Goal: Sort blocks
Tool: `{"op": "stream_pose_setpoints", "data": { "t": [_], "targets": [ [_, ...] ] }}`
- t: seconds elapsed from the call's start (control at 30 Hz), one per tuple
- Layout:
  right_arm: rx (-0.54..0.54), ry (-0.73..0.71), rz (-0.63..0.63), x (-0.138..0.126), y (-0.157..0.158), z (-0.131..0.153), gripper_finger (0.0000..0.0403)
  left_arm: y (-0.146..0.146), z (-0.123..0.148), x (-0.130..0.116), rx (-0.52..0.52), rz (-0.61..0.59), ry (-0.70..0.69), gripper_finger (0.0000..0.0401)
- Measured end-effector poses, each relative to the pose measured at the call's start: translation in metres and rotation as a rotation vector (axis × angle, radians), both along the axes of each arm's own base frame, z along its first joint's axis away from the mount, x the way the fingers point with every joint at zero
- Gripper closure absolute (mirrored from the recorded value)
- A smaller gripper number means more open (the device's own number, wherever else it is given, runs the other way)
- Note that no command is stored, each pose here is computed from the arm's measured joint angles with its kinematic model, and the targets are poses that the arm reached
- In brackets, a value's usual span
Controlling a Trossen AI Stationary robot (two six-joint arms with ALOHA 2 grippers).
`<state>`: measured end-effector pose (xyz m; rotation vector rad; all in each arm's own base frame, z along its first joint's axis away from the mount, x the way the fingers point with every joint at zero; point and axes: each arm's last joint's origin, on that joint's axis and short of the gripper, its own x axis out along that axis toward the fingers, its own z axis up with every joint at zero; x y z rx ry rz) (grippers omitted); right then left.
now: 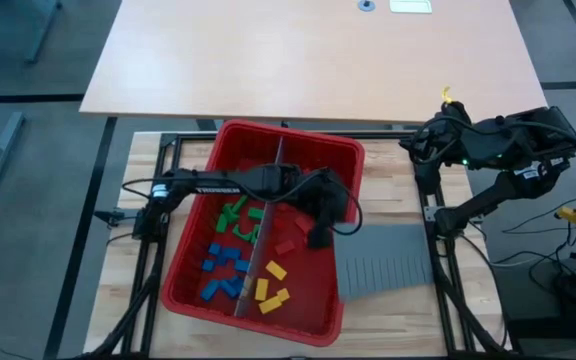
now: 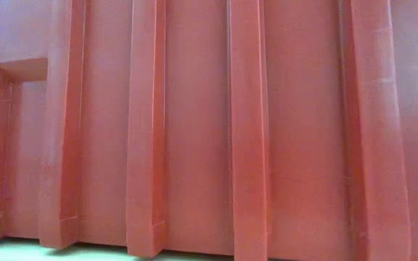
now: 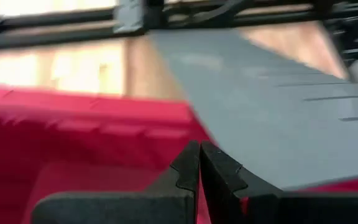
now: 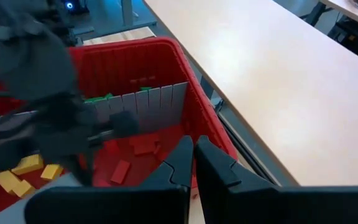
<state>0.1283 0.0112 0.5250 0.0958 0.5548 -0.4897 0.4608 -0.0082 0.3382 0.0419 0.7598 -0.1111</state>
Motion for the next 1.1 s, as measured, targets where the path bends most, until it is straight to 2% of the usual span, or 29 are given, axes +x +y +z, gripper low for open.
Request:
{"op": "stream_pose_setpoints", "data": {
  "t": [0.17,0.3,0.43,0.6,0.73,0.9,1.1],
  "targets": [
    [-0.004,0.001,0.000,0.000,0.000,0.000,0.0403,-0.019,0.005,0.003,-0.006,-0.111,-0.068,0.0401],
    [-0.015,-0.002,-0.013,-0.001,-0.001,0.000,0.0403,-0.034,0.009,0.005,-0.049,-0.203,-0.122,0.0401],
    [-0.017,-0.006,-0.018,-0.002,-0.001,0.001,0.0403,-0.046,0.010,0.004,-0.067,-0.245,-0.135,0.0401],
    [-0.011,-0.010,-0.023,-0.002,-0.001,0.001,0.0403,-0.046,0.009,0.004,-0.056,-0.230,-0.129,0.0401],
    [-0.005,-0.014,-0.028,-0.002,-0.001,0.001,0.0403,-0.042,0.012,0.003,0.029,-0.134,-0.121,0.0401],
    [0.005,-0.020,-0.034,-0.002,-0.001,0.001,0.0403,-0.036,0.026,-0.003,0.078,-0.086,-0.157,0.0401],
    [0.007,-0.021,-0.036,-0.002,-0.001,0.001,0.0403,-0.035,0.019,-0.011,0.093,-0.081,-0.052,0.0401]
  ]
}}
